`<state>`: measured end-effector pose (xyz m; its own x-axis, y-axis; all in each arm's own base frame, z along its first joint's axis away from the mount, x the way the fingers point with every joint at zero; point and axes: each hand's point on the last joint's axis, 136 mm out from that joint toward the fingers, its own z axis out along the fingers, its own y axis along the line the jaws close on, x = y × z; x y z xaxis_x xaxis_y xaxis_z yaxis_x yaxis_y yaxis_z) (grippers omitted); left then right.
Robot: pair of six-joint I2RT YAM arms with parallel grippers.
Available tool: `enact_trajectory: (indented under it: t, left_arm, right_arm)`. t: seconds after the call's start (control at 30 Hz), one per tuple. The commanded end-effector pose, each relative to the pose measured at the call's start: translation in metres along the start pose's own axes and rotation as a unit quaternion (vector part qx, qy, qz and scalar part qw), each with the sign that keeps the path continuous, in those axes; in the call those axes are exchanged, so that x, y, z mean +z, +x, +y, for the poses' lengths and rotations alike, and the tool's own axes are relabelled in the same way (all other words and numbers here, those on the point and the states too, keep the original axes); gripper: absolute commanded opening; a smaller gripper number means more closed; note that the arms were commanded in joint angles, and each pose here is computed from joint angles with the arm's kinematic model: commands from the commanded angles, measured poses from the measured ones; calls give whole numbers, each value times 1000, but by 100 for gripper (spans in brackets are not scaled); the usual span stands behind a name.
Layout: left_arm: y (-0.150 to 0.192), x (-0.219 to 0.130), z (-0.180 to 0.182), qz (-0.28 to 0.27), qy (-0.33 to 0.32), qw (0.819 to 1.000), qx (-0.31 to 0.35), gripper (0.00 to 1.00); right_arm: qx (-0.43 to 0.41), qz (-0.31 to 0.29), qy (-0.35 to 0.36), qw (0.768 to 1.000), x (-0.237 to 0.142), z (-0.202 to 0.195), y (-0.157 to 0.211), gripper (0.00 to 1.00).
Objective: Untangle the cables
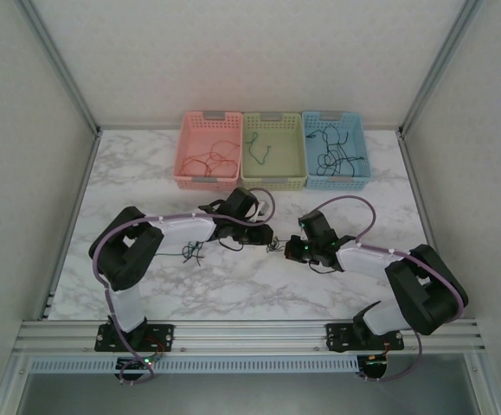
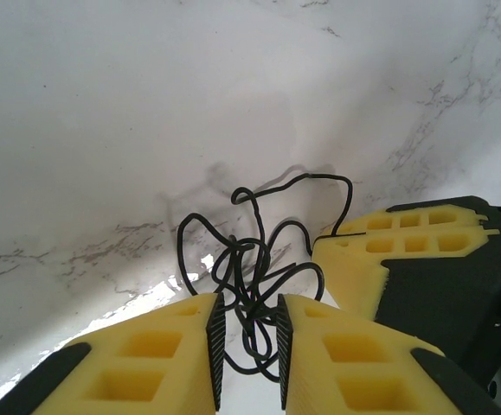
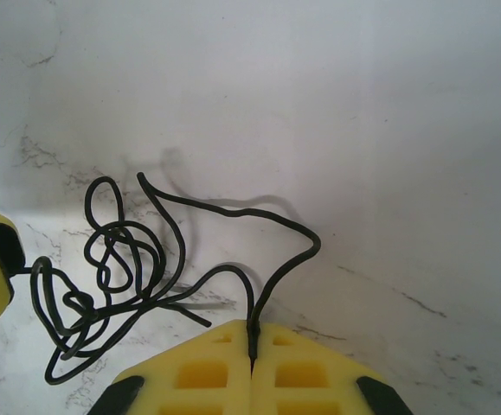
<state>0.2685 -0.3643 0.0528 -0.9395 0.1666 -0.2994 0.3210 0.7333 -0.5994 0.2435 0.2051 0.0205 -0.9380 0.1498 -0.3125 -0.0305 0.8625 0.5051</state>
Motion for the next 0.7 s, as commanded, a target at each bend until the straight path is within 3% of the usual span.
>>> enact_trajectory:
  t: [0.0, 0.27, 0.4, 0.53, 0.67]
  left_arm:
    - [-7, -7, -10, -12, 4, 1000, 4, 20]
    - [-6, -7, -7, -12, -3, 1000, 6, 0]
    - [-9, -16, -5, -25, -15, 999, 12, 0]
    - [-14, -42, 4, -47, -41, 998, 10, 0]
    - [-28, -95, 10, -95, -48, 994, 0, 0]
  right_arm:
    - [1, 0, -2, 1000, 0, 0, -2, 0]
    - [0, -4, -2, 1000, -3, 1, -3, 0]
    - [-4, -10, -4, 1000, -8, 4, -6, 0]
    - [-16, -24, 11, 1000, -20, 2, -12, 0]
    - [-14, -51, 29, 998, -40, -10, -24, 0]
